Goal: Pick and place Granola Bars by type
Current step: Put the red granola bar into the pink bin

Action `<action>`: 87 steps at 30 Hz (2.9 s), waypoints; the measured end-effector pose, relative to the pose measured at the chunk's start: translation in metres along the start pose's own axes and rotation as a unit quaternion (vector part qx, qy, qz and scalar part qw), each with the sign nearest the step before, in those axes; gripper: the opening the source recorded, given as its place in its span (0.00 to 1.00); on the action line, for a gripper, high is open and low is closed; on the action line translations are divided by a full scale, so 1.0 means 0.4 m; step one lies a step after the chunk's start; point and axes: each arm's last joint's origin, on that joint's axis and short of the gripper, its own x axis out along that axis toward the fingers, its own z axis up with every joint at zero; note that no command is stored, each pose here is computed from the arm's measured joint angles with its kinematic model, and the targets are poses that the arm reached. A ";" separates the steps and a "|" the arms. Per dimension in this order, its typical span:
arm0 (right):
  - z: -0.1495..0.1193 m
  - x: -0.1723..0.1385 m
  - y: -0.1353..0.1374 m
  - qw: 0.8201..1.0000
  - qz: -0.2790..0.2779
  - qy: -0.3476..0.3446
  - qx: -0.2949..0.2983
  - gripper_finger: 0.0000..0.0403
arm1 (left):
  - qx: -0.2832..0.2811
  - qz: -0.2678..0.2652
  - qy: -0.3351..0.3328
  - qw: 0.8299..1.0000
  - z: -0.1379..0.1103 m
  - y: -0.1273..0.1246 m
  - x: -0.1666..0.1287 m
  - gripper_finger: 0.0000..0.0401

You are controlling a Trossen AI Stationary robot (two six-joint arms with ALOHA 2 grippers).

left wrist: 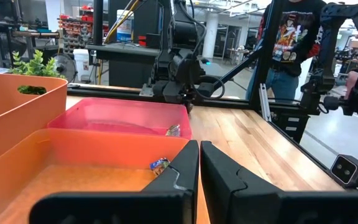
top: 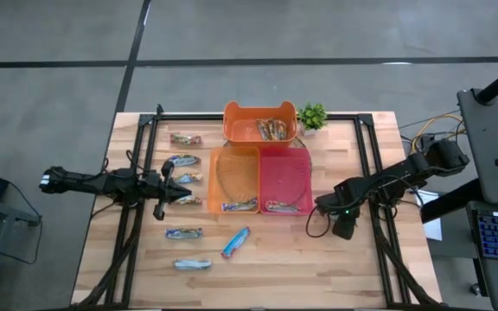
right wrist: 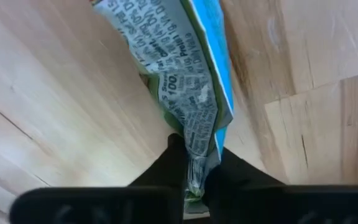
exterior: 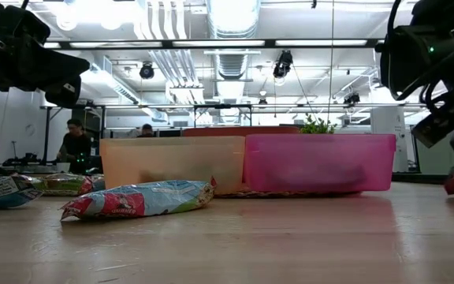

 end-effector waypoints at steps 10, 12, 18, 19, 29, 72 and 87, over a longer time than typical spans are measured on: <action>-0.005 -0.079 0.026 1.000 -0.006 -0.002 0.004 0.03 | 0.000 0.000 0.000 1.000 0.000 0.000 0.000 0.00; -0.010 -0.105 0.033 1.000 -0.010 0.001 -0.003 0.03 | 0.000 0.000 0.000 1.000 0.000 0.000 0.000 0.00; -0.026 -0.184 0.049 0.999 -0.028 0.007 -0.018 0.03 | 0.000 0.000 0.000 1.000 0.000 0.000 0.000 0.00; -0.027 -0.196 0.052 0.999 -0.028 0.006 -0.023 0.03 | 0.000 0.000 0.000 1.000 0.000 0.000 0.000 0.00; -0.029 -0.322 0.098 0.998 -0.007 -0.053 -0.040 0.03 | 0.000 0.000 0.000 1.000 0.000 0.000 0.000 0.00; 0.359 -0.429 0.131 0.979 -0.112 -0.106 -0.133 0.03 | 0.000 0.000 0.000 1.000 0.000 0.000 0.000 0.00; 0.444 -0.346 0.140 0.979 -0.120 -0.080 -0.144 0.03 | 0.000 0.000 0.000 1.000 0.000 0.000 0.000 0.00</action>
